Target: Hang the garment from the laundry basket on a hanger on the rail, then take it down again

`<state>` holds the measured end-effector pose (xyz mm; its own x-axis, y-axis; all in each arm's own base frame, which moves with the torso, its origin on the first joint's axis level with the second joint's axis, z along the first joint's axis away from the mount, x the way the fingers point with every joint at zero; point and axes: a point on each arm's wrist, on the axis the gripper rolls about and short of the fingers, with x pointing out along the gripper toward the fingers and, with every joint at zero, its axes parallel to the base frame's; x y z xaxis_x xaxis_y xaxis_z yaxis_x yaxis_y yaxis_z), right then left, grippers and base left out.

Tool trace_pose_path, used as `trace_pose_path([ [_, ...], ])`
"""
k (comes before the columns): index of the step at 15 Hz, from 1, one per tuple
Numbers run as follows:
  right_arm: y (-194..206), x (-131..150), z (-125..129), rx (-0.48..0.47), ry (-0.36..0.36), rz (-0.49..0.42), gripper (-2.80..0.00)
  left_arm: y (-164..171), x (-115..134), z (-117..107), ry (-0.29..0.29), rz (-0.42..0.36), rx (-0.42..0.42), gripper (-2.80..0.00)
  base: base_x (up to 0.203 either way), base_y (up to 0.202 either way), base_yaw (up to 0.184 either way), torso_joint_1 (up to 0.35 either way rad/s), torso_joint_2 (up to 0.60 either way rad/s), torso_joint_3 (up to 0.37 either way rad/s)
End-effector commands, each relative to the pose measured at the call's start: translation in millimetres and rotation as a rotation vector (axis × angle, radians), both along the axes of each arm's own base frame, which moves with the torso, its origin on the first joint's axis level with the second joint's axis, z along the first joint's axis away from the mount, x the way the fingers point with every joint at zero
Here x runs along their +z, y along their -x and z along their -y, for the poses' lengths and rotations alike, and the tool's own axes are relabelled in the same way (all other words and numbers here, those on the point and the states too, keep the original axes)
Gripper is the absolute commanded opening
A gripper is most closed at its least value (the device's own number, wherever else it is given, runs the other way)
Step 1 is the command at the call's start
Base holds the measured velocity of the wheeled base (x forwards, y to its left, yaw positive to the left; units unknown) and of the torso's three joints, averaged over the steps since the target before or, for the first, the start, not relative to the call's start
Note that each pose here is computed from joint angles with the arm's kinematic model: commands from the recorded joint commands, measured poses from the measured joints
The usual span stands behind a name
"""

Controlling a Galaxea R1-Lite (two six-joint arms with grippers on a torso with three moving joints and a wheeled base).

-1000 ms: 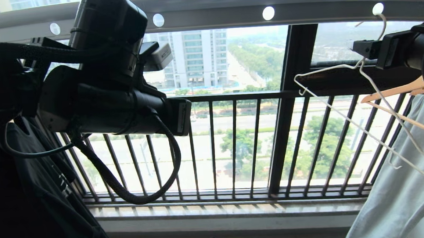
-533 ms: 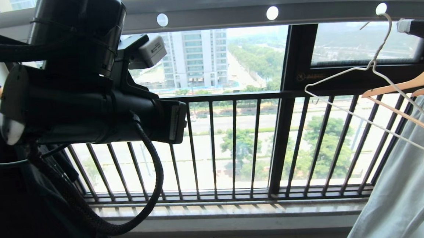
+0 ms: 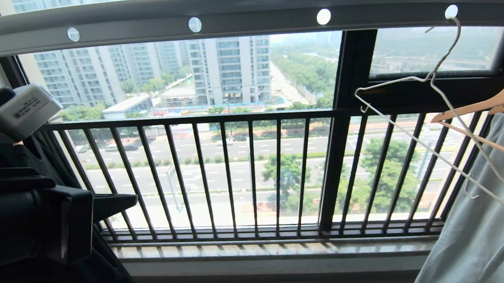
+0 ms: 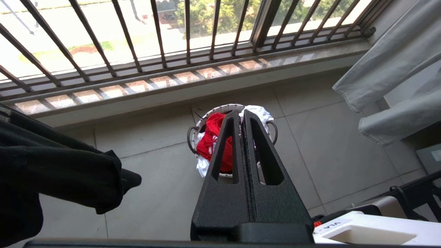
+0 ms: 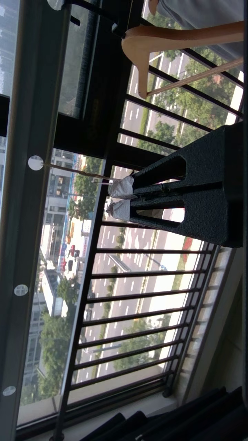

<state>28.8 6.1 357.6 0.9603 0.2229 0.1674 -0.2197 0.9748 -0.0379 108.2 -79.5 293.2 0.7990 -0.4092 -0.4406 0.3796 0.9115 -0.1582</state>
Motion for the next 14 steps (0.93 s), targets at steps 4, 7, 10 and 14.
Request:
trace_pose_path([
  [4, 113, -58, 17, -0.004, -0.077, -0.027, -2.8, 125, -38, -89, 0.145, 0.285, 0.364, -2.8, 0.0, 0.0, 0.0, 0.0, 0.0, 0.0],
  [7, 134, -78, 14, -0.091, -0.144, -0.073, -2.8, 174, -73, -89, 0.082, 0.357, 0.568, -2.8, 0.0, 0.0, 0.0, 0.0, 0.0, 0.0],
  [10, 156, -107, 7, -0.145, -0.155, -0.057, -2.8, 199, -113, -84, 0.011, 0.399, 0.599, -2.8, 0.0, 0.0, 0.0, 0.0, 0.0, 0.0],
  [14, 144, -154, 6, -0.154, -0.127, -0.153, -2.8, 183, -169, -83, -0.044, 0.284, 0.601, -2.8, 0.0, 0.0, 0.0, 0.0, 0.0, 0.0],
])
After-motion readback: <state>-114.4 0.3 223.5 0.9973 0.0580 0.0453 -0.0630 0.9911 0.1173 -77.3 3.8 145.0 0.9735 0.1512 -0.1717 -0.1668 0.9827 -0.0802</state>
